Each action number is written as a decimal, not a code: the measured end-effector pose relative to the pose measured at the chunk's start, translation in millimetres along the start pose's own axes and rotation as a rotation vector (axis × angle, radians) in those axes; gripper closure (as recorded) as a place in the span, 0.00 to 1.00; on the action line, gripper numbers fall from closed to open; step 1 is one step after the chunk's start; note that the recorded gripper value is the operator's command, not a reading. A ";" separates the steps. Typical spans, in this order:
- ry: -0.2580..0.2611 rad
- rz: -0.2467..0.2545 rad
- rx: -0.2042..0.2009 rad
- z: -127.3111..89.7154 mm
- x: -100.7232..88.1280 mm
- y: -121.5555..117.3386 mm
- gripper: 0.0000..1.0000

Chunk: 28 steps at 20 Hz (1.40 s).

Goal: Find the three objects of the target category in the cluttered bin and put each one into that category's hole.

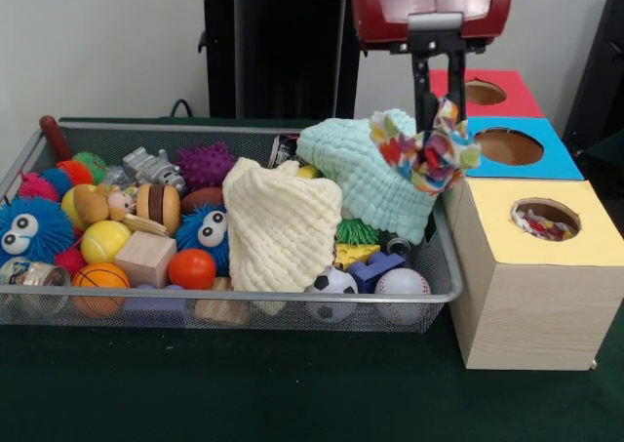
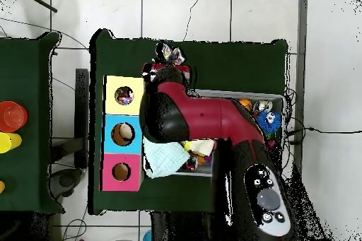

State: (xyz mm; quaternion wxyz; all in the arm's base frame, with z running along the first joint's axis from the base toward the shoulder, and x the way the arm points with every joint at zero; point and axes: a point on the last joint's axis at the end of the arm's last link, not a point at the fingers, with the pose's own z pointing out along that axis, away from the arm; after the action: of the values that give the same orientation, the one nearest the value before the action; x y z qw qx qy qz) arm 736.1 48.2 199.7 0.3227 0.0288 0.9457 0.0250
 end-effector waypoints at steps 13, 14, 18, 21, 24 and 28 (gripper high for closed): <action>-0.038 0.059 -0.075 24.2 -1.2 0.3 1.00; -0.040 0.058 -0.081 24.1 -2.0 3.7 1.00; -0.043 0.058 -0.104 23.4 -5.0 16.6 1.00; -0.042 0.063 -0.112 22.9 -5.9 24.4 1.00; -0.038 0.070 -0.121 22.6 -6.3 33.4 1.00; -0.028 0.090 -0.138 22.4 -7.0 46.6 1.00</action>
State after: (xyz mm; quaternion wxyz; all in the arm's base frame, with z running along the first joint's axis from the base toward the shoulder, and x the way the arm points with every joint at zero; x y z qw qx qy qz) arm 757.2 94.9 189.4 0.3357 0.0496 0.9349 0.1041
